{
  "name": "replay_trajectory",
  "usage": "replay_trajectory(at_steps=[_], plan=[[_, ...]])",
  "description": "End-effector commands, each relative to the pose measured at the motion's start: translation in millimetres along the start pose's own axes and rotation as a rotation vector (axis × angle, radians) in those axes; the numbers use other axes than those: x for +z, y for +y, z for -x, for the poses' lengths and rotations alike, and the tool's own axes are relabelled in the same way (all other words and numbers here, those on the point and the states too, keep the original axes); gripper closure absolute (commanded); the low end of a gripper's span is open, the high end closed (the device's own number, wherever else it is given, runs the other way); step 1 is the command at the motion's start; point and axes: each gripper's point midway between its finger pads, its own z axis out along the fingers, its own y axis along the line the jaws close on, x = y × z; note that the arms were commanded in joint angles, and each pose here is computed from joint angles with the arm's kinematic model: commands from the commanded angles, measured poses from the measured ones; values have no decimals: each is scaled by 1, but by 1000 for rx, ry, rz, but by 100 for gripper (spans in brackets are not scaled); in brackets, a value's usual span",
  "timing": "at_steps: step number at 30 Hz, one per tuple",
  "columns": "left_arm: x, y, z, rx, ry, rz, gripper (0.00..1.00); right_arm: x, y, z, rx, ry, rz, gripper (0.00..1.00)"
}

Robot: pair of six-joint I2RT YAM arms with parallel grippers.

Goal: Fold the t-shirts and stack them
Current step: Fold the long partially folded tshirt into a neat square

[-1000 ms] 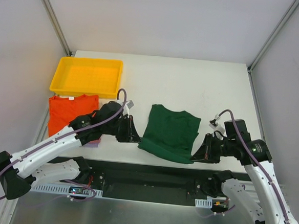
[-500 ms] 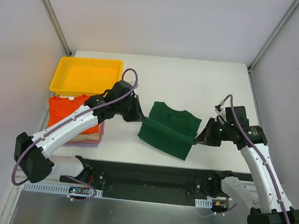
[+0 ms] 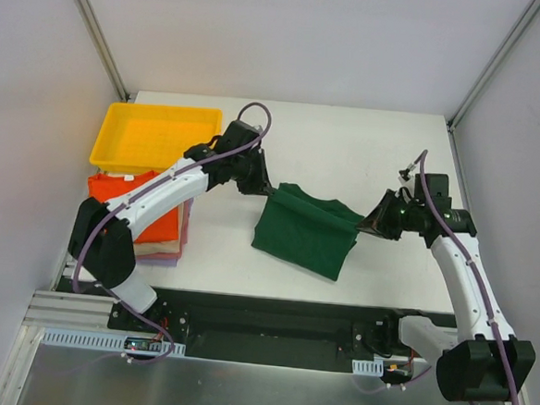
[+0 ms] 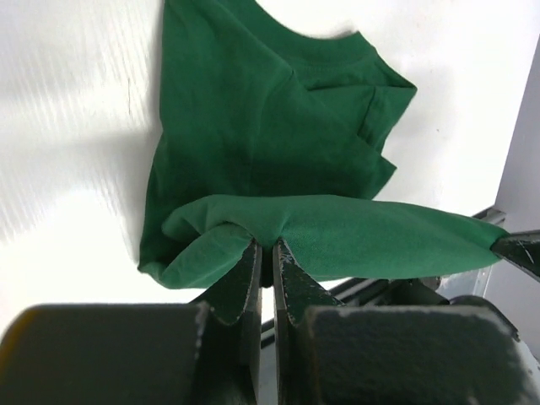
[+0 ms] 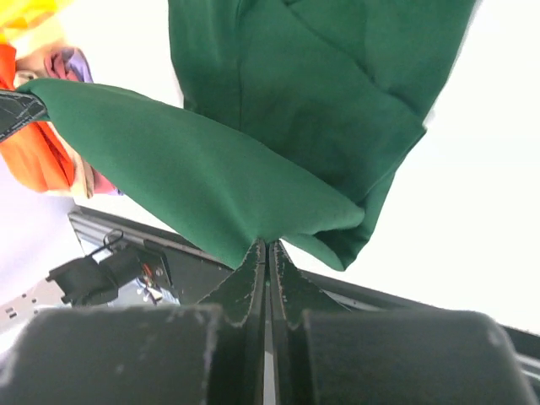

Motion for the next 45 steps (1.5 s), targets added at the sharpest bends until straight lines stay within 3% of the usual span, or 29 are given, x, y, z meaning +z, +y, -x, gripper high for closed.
replay_trajectory(at_steps=[1, 6, 13, 18, 22, 24, 25, 26, 27, 28, 29, 31, 34, 38, 43, 45], plan=[[14, -4, 24, 54, -25, -4, 100, 13, -10, 24, 8, -68, -8, 100], [38, 8, 35, 57, -14, 45, 100, 34, -24, 38, 50, -72, -35, 100], [75, 20, 45, 64, 27, 80, 100, 56, -52, 66, 110, -187, -128, 100], [97, 27, 53, 61, 47, 89, 100, 80, -66, 77, 155, -160, -139, 100], [111, 28, 64, 84, 39, 95, 84, 96, -75, 96, 169, -191, -149, 95], [109, 24, 76, 106, 13, 86, 61, 94, -74, 117, 144, -213, -145, 94], [105, 22, 78, 119, 5, 83, 42, 91, -75, 122, 143, -217, -164, 90], [101, 19, 82, 141, -8, 73, 22, 85, -73, 127, 139, -222, -180, 78], [95, 14, 85, 165, -17, 59, 16, 80, -70, 129, 127, -227, -186, 59], [89, 10, 85, 178, -23, 47, 9, 73, -67, 131, 124, -235, -192, 32], [84, 9, 84, 181, -25, 42, 1, 64, -64, 131, 115, -247, -201, 21], [75, 9, 77, 193, -14, 28, 1, 49, -63, 125, 107, -265, -227, 14], [69, 19, 54, 215, 39, 16, 1, 38, -46, 103, 75, -276, -125, 1], [62, 22, 29, 221, 77, -44, 1, 45, -6, 60, 18, -200, 133, 4], [47, -32, 18, 227, 129, -333, 1, 55, 21, 41, -40, -148, 212, 4], [55, -42, 17, 206, 151, -369, 1, 62, 22, 43, -37, -147, 207, 4]])
